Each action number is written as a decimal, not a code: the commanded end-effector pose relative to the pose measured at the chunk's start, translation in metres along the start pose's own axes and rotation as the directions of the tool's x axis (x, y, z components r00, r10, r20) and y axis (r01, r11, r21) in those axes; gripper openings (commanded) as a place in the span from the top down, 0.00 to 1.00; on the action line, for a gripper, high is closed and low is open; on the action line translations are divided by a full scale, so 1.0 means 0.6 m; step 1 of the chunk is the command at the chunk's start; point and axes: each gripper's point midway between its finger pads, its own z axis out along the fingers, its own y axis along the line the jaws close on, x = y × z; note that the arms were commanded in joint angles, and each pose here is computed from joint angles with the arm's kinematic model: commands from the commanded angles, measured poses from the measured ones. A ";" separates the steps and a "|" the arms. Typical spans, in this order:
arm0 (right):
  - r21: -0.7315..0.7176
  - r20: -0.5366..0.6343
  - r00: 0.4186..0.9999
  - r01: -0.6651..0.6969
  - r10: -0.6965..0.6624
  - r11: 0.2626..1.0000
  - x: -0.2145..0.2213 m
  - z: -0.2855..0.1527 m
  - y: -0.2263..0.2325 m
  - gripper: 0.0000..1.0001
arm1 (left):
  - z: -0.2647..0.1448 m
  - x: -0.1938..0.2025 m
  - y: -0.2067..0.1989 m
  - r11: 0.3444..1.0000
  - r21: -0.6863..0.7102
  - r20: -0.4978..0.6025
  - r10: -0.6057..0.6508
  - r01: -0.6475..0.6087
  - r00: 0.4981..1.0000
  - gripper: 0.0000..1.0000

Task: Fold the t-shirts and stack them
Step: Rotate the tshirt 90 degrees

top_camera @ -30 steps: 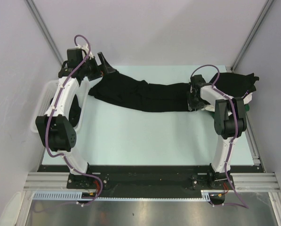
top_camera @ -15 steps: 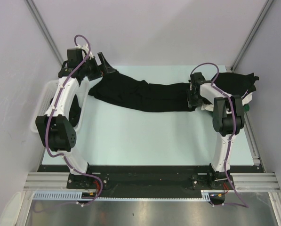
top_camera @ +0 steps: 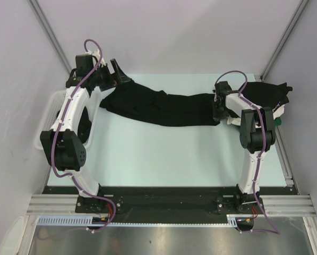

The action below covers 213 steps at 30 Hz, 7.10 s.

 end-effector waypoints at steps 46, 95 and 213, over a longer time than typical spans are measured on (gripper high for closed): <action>-0.102 -0.453 0.879 0.116 -0.150 0.988 0.366 -0.267 0.230 1.00 | -0.033 -0.019 -0.075 0.977 0.186 0.015 0.100 -0.101 0.995 0.01; -0.517 0.494 0.867 0.230 0.068 0.825 -0.325 -0.181 0.396 0.42 | -0.075 0.077 -0.047 0.999 0.011 -0.044 0.049 -0.048 0.998 0.01; -0.581 0.149 0.918 -0.219 0.367 0.784 -0.231 0.116 0.125 1.00 | -0.128 0.171 -0.106 0.998 -0.018 -0.141 0.063 -0.066 0.988 0.01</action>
